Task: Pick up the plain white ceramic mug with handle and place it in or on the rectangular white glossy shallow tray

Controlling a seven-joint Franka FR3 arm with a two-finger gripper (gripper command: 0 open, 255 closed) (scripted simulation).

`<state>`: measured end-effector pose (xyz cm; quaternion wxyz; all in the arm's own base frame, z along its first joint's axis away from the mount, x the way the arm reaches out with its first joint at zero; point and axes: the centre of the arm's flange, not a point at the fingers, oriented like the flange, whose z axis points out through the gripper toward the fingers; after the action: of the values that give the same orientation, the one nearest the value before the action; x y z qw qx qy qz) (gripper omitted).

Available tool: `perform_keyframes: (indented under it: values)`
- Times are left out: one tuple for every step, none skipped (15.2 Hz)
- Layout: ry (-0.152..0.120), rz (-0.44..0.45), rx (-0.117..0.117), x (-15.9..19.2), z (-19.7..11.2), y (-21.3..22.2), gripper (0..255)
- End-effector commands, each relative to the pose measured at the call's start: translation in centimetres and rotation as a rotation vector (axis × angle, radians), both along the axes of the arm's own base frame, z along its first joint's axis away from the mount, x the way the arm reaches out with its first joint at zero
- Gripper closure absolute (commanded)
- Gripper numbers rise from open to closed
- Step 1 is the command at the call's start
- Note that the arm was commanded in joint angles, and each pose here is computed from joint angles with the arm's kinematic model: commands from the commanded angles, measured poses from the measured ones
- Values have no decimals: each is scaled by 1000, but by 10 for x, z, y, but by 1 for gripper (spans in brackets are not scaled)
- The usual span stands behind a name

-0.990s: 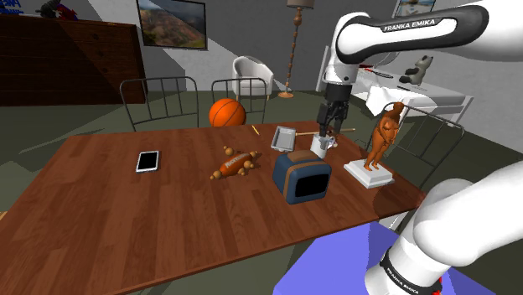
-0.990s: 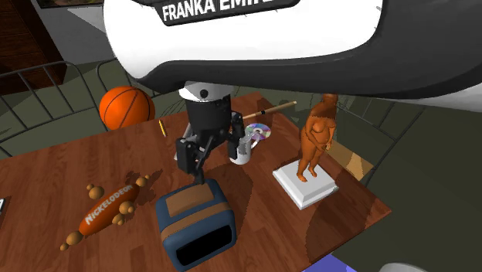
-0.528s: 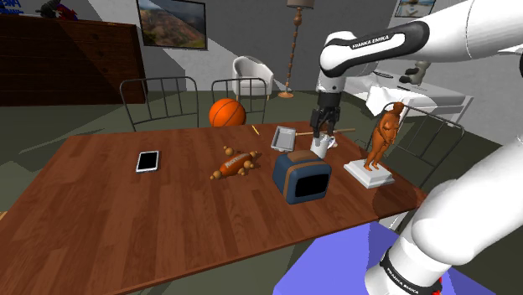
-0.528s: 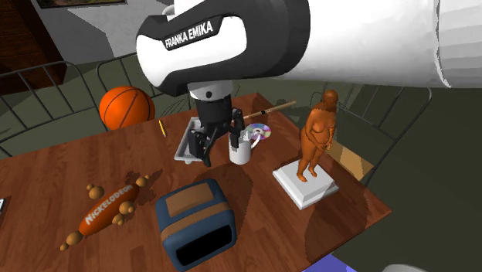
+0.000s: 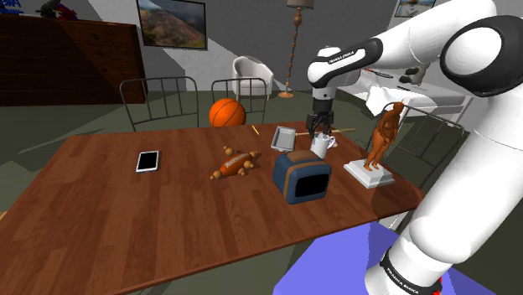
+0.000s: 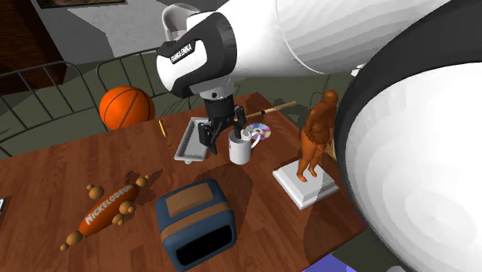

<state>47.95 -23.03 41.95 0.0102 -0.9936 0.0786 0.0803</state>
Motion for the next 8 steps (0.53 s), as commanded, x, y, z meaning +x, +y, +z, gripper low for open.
perform_keyframes:
  values:
    - [5,-13,-12,12,-12,-20,0]
    - [7,-19,-17,18,-18,-29,0]
    - [10,-26,-22,24,-24,-39,0]
    - [12,-33,-28,30,-30,-48,0]
    - [13,-36,-30,33,-33,-53,0]
    - [13,-36,-30,32,-38,-53,0]
    - [13,-36,-30,31,-43,-53,0]
    - [13,-36,-30,30,-49,-53,0]
